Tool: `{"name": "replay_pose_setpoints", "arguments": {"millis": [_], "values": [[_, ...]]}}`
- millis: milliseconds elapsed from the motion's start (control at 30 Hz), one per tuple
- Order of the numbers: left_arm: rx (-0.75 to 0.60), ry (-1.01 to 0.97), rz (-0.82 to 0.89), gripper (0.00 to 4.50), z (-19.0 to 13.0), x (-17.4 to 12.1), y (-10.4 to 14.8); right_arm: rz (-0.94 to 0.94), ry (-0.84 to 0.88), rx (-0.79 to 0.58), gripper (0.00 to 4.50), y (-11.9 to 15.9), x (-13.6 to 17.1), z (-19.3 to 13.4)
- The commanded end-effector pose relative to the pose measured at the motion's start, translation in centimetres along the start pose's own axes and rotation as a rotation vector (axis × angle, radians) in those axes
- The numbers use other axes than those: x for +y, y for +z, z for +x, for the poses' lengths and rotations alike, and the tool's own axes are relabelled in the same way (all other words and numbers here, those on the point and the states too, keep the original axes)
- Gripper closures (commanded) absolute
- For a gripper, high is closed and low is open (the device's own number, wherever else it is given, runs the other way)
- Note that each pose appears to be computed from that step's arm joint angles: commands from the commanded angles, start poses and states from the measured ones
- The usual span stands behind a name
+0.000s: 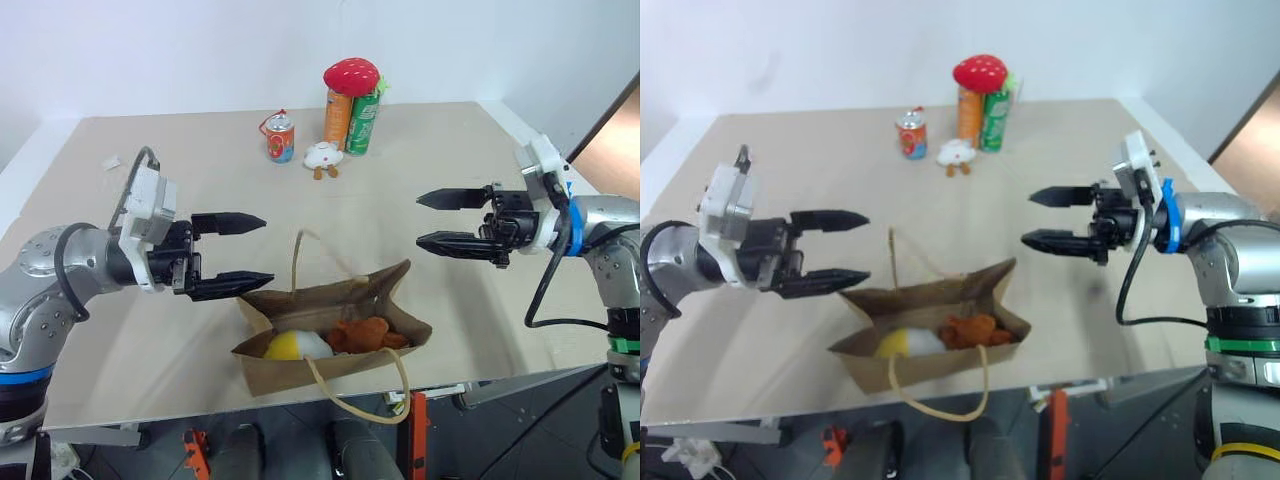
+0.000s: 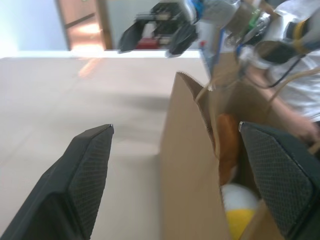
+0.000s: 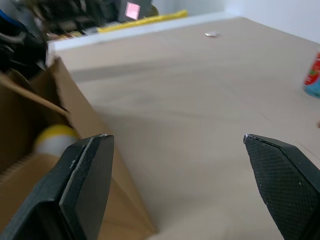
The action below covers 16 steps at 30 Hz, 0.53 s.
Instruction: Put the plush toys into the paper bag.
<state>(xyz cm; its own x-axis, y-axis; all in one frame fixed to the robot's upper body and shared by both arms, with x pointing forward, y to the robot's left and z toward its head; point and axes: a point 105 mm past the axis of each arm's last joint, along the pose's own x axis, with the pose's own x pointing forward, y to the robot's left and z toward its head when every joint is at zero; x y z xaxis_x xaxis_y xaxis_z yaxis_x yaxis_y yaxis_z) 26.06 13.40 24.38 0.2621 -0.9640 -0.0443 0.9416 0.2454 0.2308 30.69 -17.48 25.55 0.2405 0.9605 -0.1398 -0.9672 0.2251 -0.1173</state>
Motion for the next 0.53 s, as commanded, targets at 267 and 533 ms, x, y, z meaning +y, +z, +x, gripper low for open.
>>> {"name": "replay_pose_setpoints", "arguments": {"millis": [267,533], "values": [[0.103,0.388,0.076,0.34,-0.4,5.0,-5.1,-0.106,-0.088,-0.025,0.0,0.2,-2.1,0.8],[0.132,0.548,-0.013,0.34,-0.3,5.8,-10.4,-0.085,-0.318,-0.027,0.0,-5.4,-5.2,0.3]]}}
